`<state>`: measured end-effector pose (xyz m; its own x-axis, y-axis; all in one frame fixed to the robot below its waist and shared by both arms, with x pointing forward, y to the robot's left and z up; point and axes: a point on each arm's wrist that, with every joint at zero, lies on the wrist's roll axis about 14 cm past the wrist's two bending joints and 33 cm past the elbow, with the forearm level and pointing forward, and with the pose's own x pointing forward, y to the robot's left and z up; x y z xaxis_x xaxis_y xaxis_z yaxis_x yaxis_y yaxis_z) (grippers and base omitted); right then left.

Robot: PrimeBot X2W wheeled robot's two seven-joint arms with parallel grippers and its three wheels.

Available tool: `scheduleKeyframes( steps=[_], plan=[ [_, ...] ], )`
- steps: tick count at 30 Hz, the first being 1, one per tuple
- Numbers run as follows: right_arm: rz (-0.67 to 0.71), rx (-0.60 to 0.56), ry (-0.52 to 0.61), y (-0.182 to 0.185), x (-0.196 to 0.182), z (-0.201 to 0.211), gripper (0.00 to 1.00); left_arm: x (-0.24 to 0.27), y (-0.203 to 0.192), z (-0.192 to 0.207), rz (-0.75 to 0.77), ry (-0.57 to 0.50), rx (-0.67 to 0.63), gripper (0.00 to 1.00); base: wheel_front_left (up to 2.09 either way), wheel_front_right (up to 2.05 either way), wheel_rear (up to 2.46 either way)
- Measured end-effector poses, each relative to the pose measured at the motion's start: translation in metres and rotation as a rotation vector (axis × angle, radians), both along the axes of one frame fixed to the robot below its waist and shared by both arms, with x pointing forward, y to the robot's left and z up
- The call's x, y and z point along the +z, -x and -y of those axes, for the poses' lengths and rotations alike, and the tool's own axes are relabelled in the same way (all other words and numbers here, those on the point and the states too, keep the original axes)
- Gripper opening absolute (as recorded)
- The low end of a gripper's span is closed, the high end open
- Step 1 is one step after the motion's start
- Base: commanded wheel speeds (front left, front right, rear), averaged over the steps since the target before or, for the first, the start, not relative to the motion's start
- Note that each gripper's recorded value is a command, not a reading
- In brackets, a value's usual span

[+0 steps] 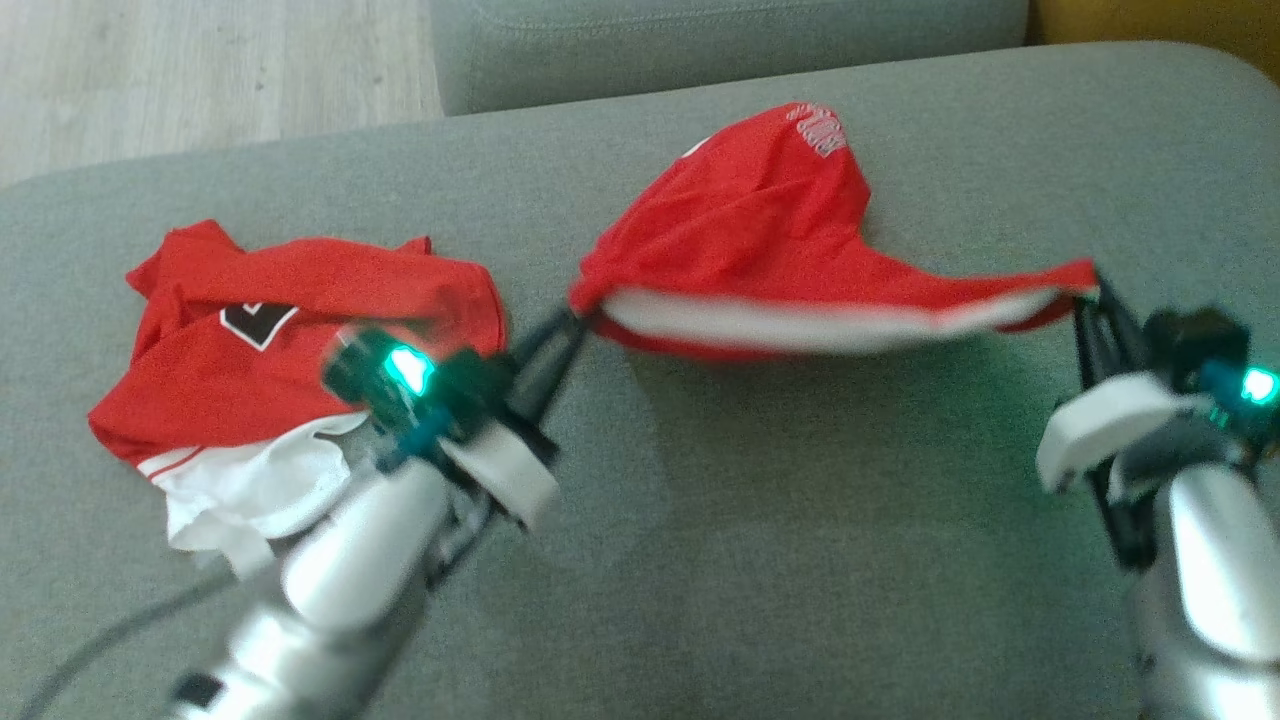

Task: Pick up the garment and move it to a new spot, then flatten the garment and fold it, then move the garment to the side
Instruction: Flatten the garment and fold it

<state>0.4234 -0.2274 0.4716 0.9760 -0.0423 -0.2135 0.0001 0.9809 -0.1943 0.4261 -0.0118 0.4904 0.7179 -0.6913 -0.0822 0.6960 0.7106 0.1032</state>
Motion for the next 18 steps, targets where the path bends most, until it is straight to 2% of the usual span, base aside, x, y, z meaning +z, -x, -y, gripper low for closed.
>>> scheduleKeyframes(
  steps=[3, 9, 18],
  plan=[
    [0.075, 0.033, 0.031, -0.017, 0.034, 0.002, 0.00, 0.030, -0.023, -0.013, 0.083, -0.049, 0.021, 0.00, 0.00, 0.00, 0.00],
    [0.303, 0.102, 0.104, -0.047, 0.138, -0.001, 0.00, 0.126, -0.061, -0.016, 0.272, -0.096, 0.045, 0.00, 0.00, 0.00, 0.00],
    [0.536, 0.131, 0.249, -0.037, 0.255, 0.001, 0.00, 0.235, -0.060, -0.011, 0.444, -0.095, 0.039, 0.00, 0.00, 0.00, 0.00]
  ],
)
